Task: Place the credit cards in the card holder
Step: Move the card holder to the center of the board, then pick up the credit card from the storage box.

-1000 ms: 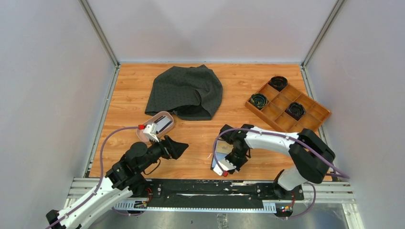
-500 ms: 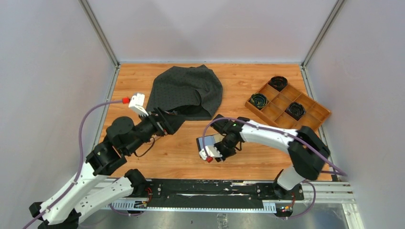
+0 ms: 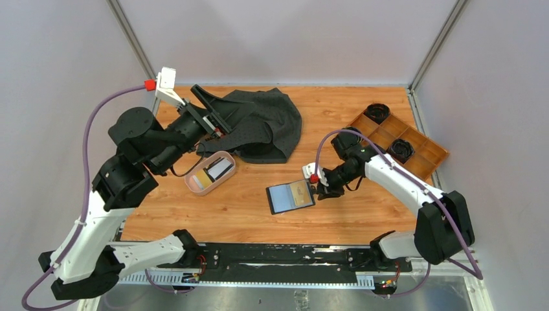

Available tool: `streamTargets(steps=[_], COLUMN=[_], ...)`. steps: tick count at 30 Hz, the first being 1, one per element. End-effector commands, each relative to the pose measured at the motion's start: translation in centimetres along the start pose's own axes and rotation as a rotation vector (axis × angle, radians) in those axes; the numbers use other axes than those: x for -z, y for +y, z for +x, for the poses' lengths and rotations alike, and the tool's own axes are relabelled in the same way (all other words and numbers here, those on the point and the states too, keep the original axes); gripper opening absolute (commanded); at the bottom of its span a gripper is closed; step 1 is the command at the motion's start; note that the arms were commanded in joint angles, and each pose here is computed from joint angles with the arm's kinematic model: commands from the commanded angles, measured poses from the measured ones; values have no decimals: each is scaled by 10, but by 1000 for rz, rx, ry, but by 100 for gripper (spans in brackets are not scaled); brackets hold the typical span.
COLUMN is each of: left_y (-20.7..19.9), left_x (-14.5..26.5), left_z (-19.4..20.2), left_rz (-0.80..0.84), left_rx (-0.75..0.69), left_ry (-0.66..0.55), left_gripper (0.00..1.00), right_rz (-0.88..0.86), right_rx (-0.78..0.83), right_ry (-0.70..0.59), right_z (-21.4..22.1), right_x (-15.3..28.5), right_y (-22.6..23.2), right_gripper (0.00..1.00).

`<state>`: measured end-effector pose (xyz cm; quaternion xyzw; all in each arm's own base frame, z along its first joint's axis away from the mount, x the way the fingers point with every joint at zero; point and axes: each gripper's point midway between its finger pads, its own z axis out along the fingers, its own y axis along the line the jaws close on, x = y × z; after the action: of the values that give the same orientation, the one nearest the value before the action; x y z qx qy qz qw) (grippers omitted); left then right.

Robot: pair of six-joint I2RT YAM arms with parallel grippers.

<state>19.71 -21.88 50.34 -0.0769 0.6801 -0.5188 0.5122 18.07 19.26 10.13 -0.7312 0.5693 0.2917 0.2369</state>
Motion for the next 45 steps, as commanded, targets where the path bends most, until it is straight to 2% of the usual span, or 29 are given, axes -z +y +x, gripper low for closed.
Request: streamTargets(steps=[1, 8, 16, 19, 21, 27, 30, 36, 37, 39, 40, 42, 45], left_y=[-9, -11, -11, 1, 21, 106, 143, 198, 206, 222, 231, 240, 249], left_x=[5, 4, -3, 0, 3, 24, 35, 52, 54, 59, 62, 64, 65], left_z=[-6, -6, 8, 7, 11, 25, 40, 72, 77, 85, 90, 93, 94], left_rz=[4, 14, 33, 3, -30, -234, -306, -404, -422, -466, -486, -511, -546], left_rx=[1, -14, -42, -136, -256, -528, -605, -640, -642, -645, -652, -655, -667], left_ry=[9, 15, 76, 64, 57, 48, 81, 155, 169, 192, 207, 217, 229], left_gripper=[100, 100, 100, 100, 100, 100, 100, 100, 100, 100, 100, 100, 100], right_rz=[-42, -53, -14, 29, 73, 264, 351, 482, 491, 487, 470, 401, 303], right_rx=[-69, -91, -108, -150, -155, -176, -206, -284, -312, -396, -437, -494, -485], right_ry=[-50, -37, -27, -17, -6, -22, -61, -126, -140, -181, -199, -237, -281], right_z=[0, 7, 7, 3, 1, -12, -21, -41, -45, -52, -55, -60, -64], right_x=[0, -3, 2, 9, 16, 46, 64, 95, 100, 103, 102, 94, 82], right_y=[12, 10, 1, -8, -15, -38, -48, -65, -67, -70, -71, -68, -58], right_gripper=[27, 27, 27, 27, 27, 32, 40, 68, 74, 93, 99, 100, 100])
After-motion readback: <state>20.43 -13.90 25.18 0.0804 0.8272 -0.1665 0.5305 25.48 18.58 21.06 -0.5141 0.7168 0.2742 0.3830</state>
